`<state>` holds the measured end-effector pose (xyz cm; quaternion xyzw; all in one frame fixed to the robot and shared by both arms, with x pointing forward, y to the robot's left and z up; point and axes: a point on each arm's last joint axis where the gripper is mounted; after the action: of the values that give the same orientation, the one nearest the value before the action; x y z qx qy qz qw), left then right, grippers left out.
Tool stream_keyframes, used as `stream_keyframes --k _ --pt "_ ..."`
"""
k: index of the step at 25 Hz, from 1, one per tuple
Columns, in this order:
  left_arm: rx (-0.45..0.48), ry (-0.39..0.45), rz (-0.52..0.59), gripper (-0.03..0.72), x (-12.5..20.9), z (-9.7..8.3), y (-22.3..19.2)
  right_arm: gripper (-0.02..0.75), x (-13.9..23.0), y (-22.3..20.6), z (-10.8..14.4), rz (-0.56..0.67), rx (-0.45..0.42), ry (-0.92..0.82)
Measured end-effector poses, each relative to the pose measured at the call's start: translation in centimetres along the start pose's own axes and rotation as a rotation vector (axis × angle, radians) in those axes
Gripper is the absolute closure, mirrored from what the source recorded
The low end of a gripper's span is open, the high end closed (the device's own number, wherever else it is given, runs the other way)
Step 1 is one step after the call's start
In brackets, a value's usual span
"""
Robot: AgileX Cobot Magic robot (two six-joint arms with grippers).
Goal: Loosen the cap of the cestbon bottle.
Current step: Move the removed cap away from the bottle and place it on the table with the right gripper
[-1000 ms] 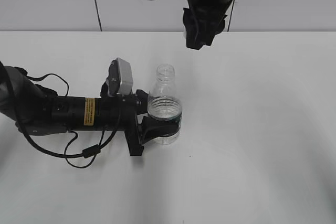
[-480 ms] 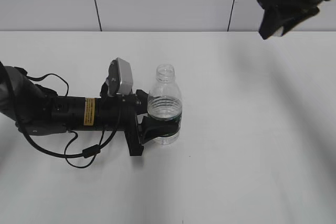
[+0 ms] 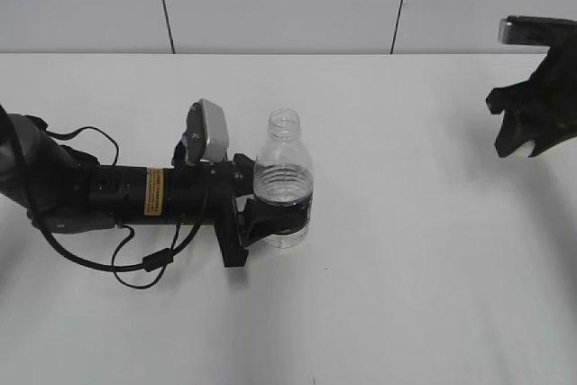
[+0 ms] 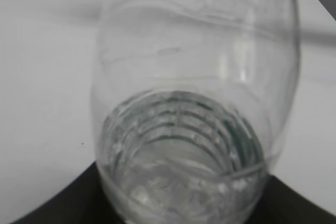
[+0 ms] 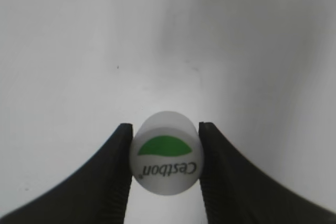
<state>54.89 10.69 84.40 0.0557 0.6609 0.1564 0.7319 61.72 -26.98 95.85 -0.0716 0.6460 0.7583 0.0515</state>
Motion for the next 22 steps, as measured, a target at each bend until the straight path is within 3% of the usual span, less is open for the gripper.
stream_keyframes --k 7,22 --pt "-0.019 0.010 0.001 0.316 0.0 0.2 0.0 0.440 0.4 -2.1 -0.6 -0.029 0.023 -0.008" --pt "-0.028 0.014 0.004 0.316 0.0 0.3 0.0 0.440 1.0 -6.4 -1.3 0.090 0.032 -0.050"
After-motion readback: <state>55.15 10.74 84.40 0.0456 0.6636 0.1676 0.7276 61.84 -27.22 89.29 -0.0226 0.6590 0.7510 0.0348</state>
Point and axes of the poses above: a point on each arm's last joint axis where the gripper is mounted, y pointing back along that axis away from the gripper, z along the wrist's bending axis when the last joint is at zero, x = y × z, and after that the axes turned 11 degrees about -y, right-handed
